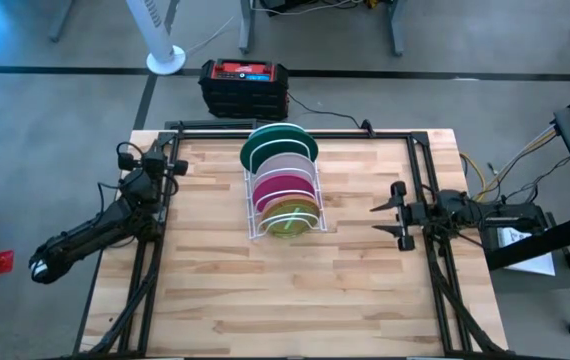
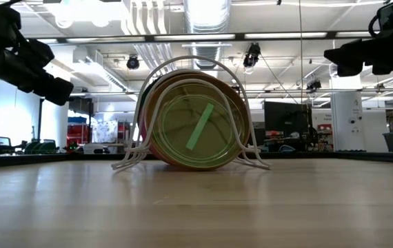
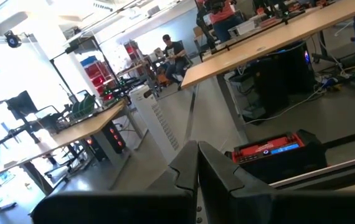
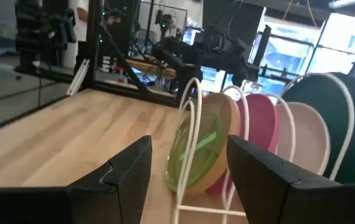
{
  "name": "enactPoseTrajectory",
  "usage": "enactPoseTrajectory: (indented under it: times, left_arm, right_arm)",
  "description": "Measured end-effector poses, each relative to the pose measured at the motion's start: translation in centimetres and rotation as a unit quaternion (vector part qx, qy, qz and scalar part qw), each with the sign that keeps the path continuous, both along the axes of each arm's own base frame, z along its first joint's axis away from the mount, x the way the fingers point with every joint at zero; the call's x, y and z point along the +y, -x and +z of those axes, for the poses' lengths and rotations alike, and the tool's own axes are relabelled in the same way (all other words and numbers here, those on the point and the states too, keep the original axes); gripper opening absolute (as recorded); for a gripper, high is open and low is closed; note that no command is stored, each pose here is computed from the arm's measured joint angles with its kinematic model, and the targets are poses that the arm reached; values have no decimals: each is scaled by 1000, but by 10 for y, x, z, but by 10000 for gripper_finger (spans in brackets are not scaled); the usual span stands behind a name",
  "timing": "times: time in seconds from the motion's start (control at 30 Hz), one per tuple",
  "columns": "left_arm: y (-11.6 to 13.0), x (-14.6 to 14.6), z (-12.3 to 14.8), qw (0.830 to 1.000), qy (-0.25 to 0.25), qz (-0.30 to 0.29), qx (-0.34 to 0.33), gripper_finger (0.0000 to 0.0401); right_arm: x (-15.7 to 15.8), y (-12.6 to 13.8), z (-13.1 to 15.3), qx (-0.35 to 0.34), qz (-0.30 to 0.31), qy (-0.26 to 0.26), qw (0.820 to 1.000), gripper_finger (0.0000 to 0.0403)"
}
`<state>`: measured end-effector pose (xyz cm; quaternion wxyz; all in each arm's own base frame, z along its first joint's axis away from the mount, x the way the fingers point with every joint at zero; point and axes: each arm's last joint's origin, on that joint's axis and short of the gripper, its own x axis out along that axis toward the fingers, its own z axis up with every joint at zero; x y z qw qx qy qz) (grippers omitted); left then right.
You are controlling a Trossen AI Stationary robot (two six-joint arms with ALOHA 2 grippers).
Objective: Sort dishes
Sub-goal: Return to Home Position
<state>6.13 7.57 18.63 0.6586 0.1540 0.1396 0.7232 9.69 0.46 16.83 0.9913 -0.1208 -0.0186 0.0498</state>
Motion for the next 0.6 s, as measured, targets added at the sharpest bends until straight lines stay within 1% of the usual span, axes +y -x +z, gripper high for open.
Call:
enactPoseTrajectory:
  times: [0.07,0.17,0.4,0.6]
  left_arm:
    - [0,0,0,1000,0,0,0,0]
    - [0,0,0,1000,0,0,0,0]
    - [0,0,0,1000,0,0,0,0]
    - [0,0,0,1000,0,0,0,0]
  right_arm:
    - [0,0,0,0,0,9,1000,199]
    - [0,-1,-1,5,0,9,1000,199]
    - [0,-1,-2,12,-1,-16,1000,199]
    - [0,-1,-2,14,-1,-25,1000,199]
